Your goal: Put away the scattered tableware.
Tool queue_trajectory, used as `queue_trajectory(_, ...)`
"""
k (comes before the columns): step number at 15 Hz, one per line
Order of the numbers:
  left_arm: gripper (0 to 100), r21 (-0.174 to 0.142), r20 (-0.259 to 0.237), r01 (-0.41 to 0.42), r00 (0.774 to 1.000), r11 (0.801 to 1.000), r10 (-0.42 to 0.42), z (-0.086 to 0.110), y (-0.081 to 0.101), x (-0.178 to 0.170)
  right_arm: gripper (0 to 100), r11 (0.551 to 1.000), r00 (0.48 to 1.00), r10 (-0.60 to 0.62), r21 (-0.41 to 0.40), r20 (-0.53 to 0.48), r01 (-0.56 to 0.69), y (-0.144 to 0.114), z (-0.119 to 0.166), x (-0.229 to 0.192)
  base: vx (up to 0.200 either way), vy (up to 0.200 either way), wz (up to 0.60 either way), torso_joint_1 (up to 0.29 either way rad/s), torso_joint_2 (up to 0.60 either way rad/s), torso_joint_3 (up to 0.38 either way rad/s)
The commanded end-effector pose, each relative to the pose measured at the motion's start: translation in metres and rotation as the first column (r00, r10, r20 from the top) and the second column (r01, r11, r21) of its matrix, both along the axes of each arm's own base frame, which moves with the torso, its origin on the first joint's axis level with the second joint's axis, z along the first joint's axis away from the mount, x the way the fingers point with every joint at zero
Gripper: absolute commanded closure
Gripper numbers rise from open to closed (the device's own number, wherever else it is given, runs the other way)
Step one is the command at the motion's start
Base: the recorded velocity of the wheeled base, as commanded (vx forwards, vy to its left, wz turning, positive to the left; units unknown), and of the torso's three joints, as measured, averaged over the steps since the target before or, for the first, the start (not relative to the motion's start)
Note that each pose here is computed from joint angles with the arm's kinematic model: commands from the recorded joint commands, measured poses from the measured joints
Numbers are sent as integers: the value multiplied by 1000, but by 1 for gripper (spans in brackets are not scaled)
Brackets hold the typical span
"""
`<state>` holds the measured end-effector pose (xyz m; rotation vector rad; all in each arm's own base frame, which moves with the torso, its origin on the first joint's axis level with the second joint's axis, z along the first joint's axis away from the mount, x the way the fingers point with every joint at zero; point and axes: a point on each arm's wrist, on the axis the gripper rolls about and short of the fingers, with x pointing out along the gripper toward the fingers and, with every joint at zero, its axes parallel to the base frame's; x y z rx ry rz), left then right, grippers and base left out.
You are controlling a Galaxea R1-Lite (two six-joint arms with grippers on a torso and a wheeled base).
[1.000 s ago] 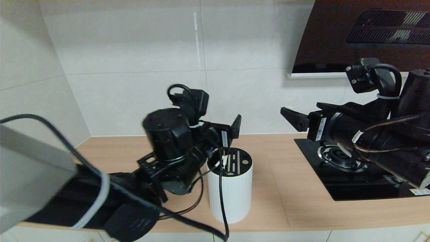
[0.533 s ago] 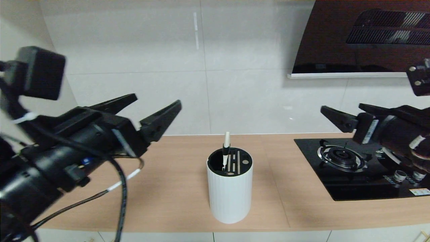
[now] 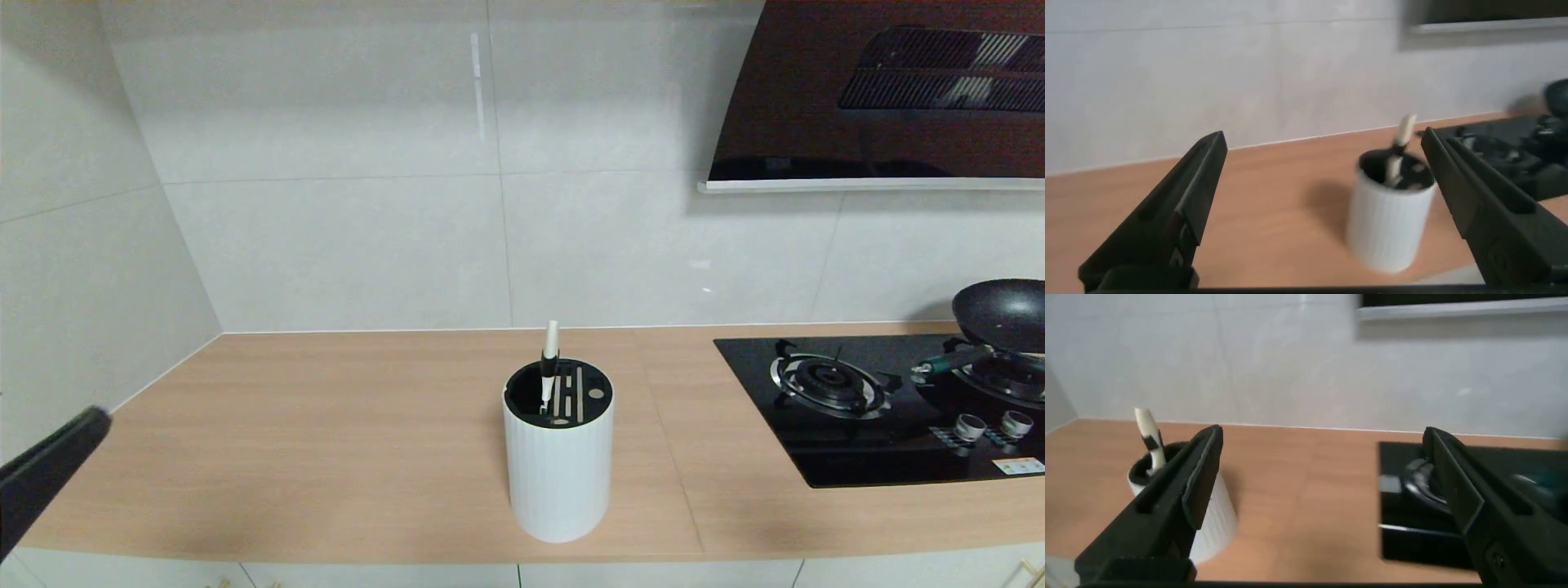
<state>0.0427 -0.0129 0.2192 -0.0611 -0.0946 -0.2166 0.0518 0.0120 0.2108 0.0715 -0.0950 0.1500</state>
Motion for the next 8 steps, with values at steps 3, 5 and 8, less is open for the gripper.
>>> queue_trajectory(3,0,-36,120,-150,981,988,153,-39,21,-74,0,991,986,-122,-44,111,127,-18,-45,-95,0,0,0,0,0,0)
queue_trajectory(5,0,-37,143,-209,967,977,212,-48,20,-88,0,979,980,-178,-86,87,185,-16,-58,-94,0,0,0,0,0,0)
queue_trajectory(8,0,-56,170,-332,926,942,337,-56,17,-97,0,968,969,-226,-87,99,235,-14,-78,-99,0,0,0,0,0,0)
